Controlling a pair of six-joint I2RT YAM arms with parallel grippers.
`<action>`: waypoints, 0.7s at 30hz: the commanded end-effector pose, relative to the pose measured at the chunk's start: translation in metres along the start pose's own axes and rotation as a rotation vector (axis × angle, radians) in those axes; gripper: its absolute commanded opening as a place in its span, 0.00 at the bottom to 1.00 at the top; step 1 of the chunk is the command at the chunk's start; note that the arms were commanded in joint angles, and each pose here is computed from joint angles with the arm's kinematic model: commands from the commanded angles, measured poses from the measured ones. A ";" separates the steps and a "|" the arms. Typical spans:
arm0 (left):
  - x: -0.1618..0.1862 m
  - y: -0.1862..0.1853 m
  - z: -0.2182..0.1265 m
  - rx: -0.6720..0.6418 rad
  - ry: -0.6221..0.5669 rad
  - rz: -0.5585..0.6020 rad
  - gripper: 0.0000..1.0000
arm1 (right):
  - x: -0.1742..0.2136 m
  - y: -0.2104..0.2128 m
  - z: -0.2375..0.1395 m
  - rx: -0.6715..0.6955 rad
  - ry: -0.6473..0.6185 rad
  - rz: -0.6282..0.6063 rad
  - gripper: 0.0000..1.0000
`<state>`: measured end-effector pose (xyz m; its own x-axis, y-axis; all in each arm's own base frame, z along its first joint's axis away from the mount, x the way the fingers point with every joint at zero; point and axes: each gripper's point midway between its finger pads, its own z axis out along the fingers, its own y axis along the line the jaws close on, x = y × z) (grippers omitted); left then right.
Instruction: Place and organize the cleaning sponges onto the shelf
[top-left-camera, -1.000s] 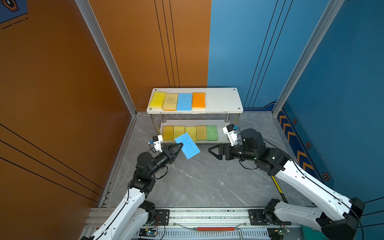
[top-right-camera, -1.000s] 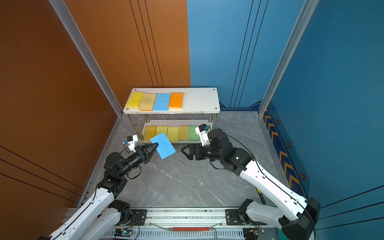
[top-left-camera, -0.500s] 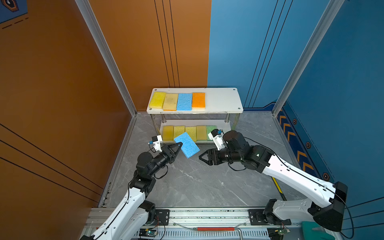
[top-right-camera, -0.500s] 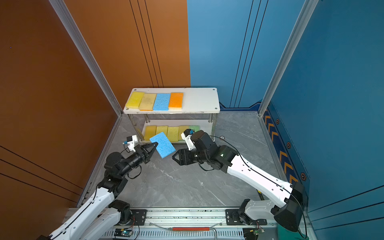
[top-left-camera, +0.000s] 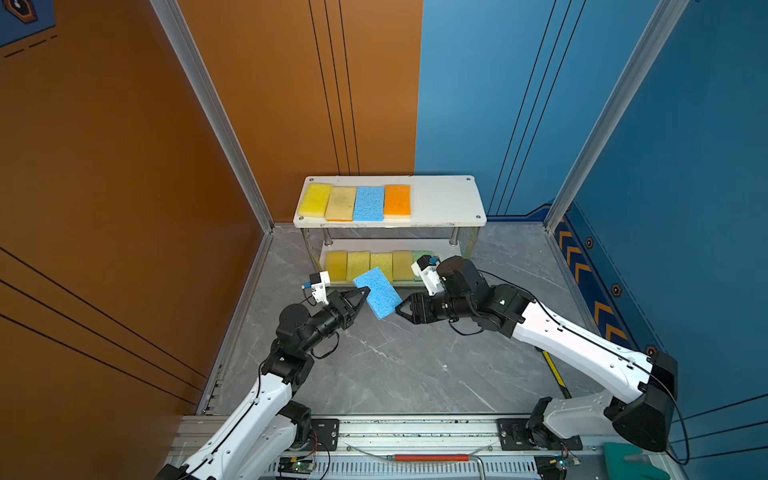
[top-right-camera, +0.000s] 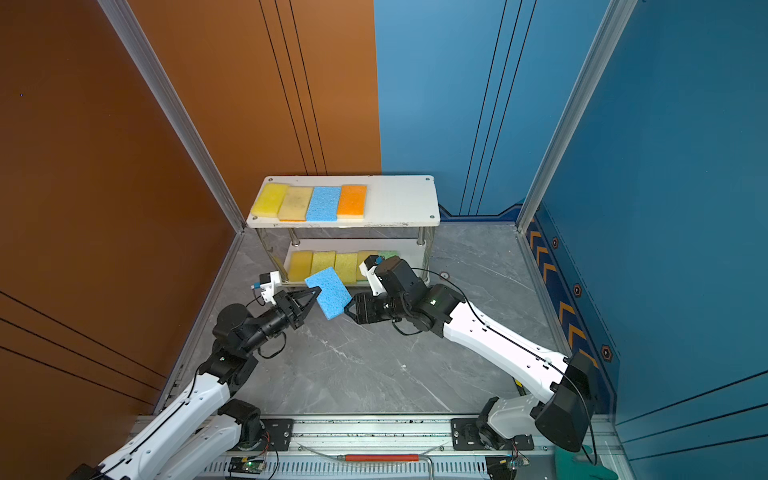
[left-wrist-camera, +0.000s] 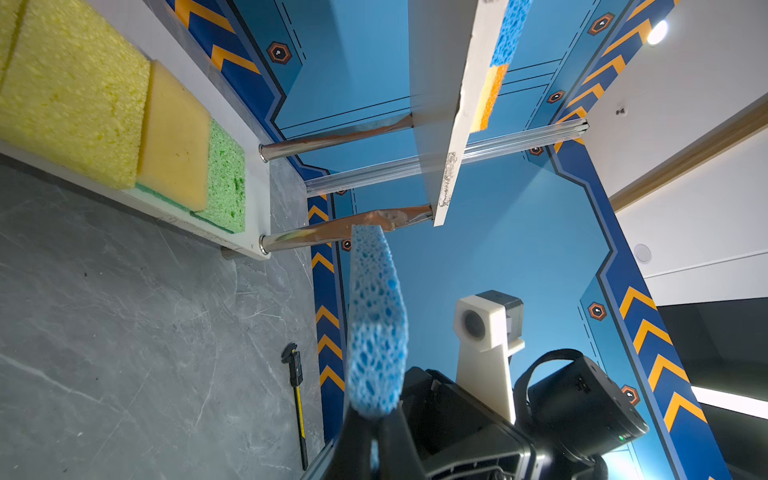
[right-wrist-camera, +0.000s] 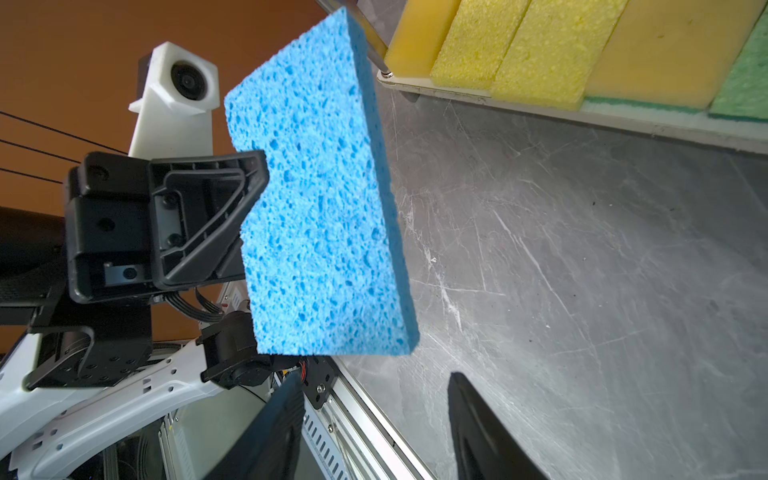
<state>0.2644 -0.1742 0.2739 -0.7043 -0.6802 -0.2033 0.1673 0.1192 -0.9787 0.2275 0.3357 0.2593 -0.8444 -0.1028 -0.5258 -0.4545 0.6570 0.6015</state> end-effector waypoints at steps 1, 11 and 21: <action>0.003 -0.017 0.001 0.047 0.016 0.032 0.00 | -0.016 0.011 -0.007 -0.032 -0.043 0.002 0.56; 0.008 -0.019 0.001 0.055 0.024 0.036 0.00 | -0.020 0.013 -0.004 -0.056 -0.035 0.016 0.49; 0.010 -0.022 0.002 0.059 0.028 0.036 0.00 | -0.017 0.008 0.000 -0.050 -0.023 0.024 0.49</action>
<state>0.2582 -0.1833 0.2740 -0.7271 -0.6557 -0.2034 0.1717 0.1132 -0.9786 0.2347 0.3376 0.2681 -0.8486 -0.0771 -0.5234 -0.4451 0.6387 0.6276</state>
